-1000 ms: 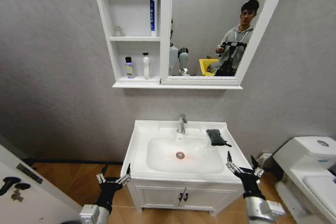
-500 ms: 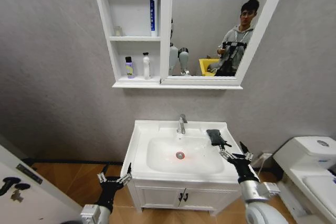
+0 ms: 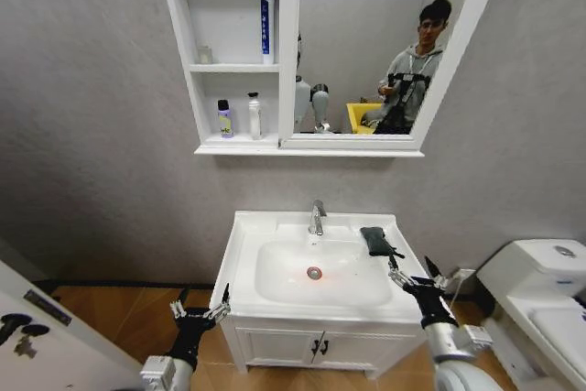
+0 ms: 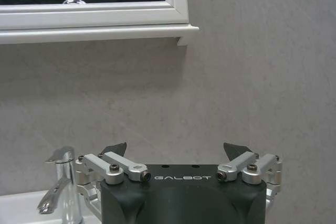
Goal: Move facial cleanser and shampoo from washbasin to cabinet, then wipe washbasin with towel.
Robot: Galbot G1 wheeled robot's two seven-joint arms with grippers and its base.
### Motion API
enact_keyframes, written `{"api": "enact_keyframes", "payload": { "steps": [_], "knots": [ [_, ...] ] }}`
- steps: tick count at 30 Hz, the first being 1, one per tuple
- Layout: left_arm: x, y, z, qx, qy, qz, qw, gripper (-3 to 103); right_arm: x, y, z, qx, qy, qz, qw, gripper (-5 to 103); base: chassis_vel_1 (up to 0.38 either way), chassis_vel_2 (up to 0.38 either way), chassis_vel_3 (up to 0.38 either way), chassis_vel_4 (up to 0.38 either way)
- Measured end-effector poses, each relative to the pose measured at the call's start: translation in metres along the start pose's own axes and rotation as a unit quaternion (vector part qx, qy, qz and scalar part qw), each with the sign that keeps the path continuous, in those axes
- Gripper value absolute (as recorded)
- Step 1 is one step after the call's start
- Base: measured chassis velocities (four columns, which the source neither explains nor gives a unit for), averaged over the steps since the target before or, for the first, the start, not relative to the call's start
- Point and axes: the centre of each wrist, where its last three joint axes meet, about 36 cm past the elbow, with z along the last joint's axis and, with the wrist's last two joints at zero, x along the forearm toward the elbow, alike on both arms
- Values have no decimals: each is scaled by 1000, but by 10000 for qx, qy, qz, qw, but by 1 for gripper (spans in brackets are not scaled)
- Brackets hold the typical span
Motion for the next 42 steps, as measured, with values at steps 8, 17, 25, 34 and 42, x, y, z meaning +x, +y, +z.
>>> {"api": "enact_keyframes", "payload": {
  "steps": [8,17,25,34,42],
  "knots": [
    [0,0,0,2,0,0,10000,100,-11,-6,6,-146,305,110,9994,100,-165,158,171,-164],
    [0,0,0,2,5,-1,10000,100,-80,-53,39,90,1242,27,9922,100,-5,7,0,3],
    [0,0,0,3,6,-1,10000,100,-129,-86,49,324,1556,-264,9869,100,13,-12,-11,11],
    [0,0,0,3,6,-1,10000,100,-157,-99,64,327,1764,-298,9833,100,0,0,0,0],
    [0,0,0,3,6,0,10000,100,-174,-104,78,549,1916,-426,9790,100,0,0,0,0]
  ]
}}
